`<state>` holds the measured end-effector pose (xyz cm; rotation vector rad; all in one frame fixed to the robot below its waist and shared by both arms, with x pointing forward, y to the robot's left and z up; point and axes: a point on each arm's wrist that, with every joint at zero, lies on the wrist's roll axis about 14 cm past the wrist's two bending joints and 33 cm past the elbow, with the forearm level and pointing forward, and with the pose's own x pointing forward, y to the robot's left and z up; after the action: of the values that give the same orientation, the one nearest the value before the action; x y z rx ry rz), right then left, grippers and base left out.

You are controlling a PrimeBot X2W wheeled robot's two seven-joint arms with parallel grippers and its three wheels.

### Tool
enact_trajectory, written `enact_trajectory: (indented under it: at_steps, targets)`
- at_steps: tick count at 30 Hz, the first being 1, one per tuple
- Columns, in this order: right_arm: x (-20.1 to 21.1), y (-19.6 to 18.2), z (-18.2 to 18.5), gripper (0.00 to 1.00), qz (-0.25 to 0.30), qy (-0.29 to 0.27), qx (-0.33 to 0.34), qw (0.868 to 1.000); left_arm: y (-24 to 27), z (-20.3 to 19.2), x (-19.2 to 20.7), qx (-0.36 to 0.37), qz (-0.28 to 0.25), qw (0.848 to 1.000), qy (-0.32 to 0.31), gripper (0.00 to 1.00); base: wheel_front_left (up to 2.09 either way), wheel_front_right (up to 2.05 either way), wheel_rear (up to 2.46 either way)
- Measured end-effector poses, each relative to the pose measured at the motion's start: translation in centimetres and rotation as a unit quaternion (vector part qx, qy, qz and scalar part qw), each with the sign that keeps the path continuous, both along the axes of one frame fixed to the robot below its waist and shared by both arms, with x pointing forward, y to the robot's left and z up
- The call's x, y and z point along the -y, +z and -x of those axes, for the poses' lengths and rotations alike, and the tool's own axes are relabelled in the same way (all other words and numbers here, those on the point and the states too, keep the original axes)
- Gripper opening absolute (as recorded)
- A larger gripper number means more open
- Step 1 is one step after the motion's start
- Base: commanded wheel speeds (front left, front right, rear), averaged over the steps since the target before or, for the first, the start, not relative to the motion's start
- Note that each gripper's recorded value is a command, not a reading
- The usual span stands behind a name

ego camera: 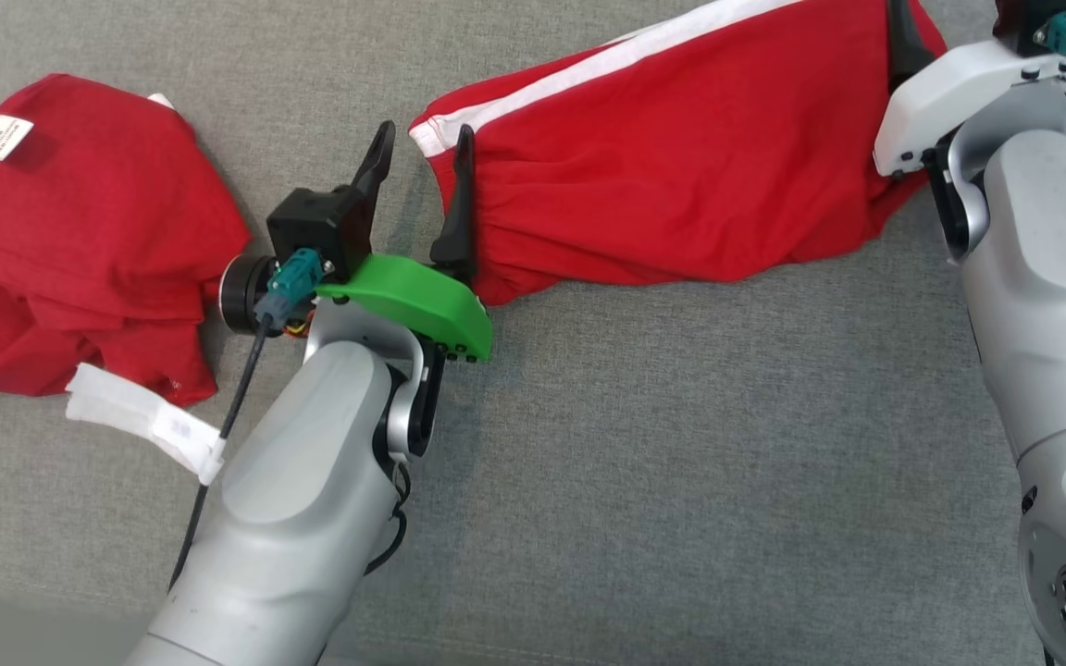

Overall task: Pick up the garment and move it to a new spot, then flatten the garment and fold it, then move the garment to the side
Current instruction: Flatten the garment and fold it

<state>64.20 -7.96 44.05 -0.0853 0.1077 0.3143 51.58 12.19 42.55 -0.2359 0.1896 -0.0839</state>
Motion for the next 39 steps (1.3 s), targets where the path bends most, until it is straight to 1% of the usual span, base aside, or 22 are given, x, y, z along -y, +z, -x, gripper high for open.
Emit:
enact_trajectory:
  at_steps: [3, 5, 7, 9, 12, 14, 15, 16, 17, 21, 26, 32, 39]
  targets:
    - [0.4, -0.3, 0.7, 1.00, -0.008, -0.006, -0.009, 1.000, -0.1, 0.6, 0.0, -0.001, -0.012, 1.000, 0.000, 1.00, 0.00, 0.00, 0.00]
    - [1.0, -1.1, 1.4, 1.00, -0.006, -0.010, -0.024, 1.000, 0.1, 0.7, -0.2, 0.002, -0.017, 1.000, 0.003, 1.00, 0.00, 0.00, 0.00]
    - [1.7, -2.4, 2.3, 1.00, -0.002, -0.015, -0.046, 0.999, 0.3, 0.9, -0.3, 0.006, -0.030, 1.000, 0.001, 1.00, 0.00, 0.00, 0.00]
    - [2.1, -3.6, 3.2, 1.00, 0.001, -0.018, -0.072, 0.997, 0.2, 1.4, -0.5, 0.004, -0.029, 1.000, 0.006, 1.00, 0.00, 0.00, 0.00]
    - [2.0, -5.4, 4.6, 1.00, 0.006, -0.018, -0.121, 0.993, 0.1, 1.9, -0.5, 0.001, -0.031, 1.000, 0.007, 1.00, 0.00, 0.00, 0.00]
    - [1.9, -5.9, 5.1, 1.00, 0.003, -0.018, -0.140, 0.990, 0.2, 2.1, -0.5, 0.002, -0.034, 0.999, 0.006, 1.00, 0.00, 0.00, 0.00]
    - [1.7, -6.2, 5.3, 0.86, 0.003, -0.016, -0.150, 0.989, 0.3, 2.2, -0.5, 0.004, -0.037, 0.999, 0.004, 1.00, 0.00, 0.00, 0.00]
    - [1.5, -6.3, 5.5, 0.42, 0.003, -0.015, -0.156, 0.988, 0.4, 2.3, -0.5, 0.005, -0.039, 0.999, 0.003, 1.00, 0.00, 0.00, 0.00]
    - [1.4, -6.3, 5.6, 0.00, 0.004, -0.013, -0.160, 0.987, 0.4, 2.3, -0.5, 0.006, -0.038, 0.999, 0.003, 1.00, 0.00, 0.00, 0.00]
    - [1.2, -6.0, 6.1, 0.00, -0.010, -0.015, -0.164, 0.986, 0.3, 3.0, -0.8, 0.002, -0.041, 0.999, 0.007, 1.00, 0.00, 0.00, 0.00]
    - [3.2, -5.2, 7.1, 0.00, -0.034, -0.045, -0.149, 0.987, 0.9, 3.7, -0.8, 0.011, -0.062, 0.998, 0.002, 1.00, 0.00, 0.00, 0.00]
    - [4.7, -4.3, 9.1, 0.00, -0.067, -0.074, -0.141, 0.985, 0.6, 5.7, -1.4, 0.001, -0.067, 0.998, 0.011, 1.00, 0.00, 0.00, 0.00]
    - [8.0, -2.9, 11.5, 0.00, -0.068, -0.105, -0.124, 0.984, 0.1, 8.2, -1.2, -0.009, -0.066, 0.998, 0.009, 1.00, 0.00, 0.00, 0.00]
